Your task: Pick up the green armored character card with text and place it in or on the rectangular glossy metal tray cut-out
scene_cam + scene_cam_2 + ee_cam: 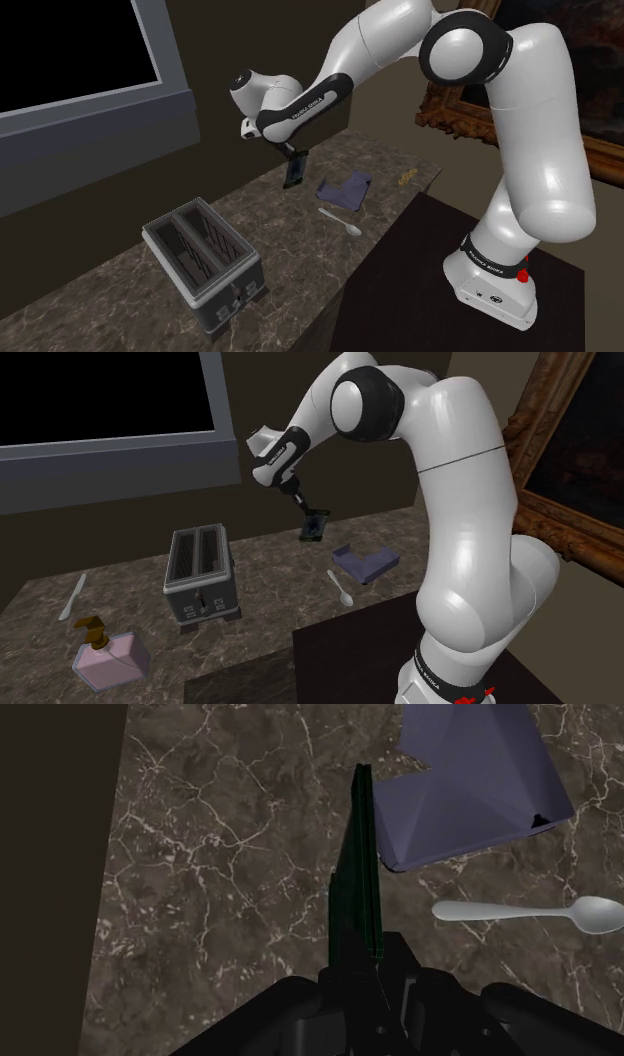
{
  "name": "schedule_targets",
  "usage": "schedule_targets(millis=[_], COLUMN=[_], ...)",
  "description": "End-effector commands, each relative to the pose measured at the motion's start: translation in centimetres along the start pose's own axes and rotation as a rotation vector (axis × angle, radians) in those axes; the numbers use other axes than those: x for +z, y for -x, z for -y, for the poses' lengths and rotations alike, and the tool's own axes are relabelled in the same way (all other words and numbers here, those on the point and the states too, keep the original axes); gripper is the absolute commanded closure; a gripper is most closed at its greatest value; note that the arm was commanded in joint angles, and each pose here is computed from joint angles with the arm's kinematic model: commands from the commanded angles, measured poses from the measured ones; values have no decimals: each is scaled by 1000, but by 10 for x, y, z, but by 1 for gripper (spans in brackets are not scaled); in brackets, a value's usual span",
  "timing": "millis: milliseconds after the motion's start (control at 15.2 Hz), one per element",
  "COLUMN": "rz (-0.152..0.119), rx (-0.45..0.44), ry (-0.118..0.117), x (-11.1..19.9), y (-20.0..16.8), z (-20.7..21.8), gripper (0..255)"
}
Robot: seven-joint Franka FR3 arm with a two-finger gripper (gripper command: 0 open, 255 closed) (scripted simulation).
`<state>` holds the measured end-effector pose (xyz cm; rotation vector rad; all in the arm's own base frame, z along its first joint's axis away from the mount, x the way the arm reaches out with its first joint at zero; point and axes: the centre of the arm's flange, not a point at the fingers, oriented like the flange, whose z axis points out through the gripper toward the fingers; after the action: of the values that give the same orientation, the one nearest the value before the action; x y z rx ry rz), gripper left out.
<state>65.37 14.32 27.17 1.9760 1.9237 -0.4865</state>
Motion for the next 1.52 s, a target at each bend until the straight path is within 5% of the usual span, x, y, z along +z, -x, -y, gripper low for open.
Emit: schedule_targets(millis=[0, 330, 1452], rz=[0, 0, 0], rx=[0, 0, 0], ry=[0, 0, 0], x=[-10, -28, -15], y=[5, 15, 197], z=[-1, -1, 120], gripper=[255, 255, 255])
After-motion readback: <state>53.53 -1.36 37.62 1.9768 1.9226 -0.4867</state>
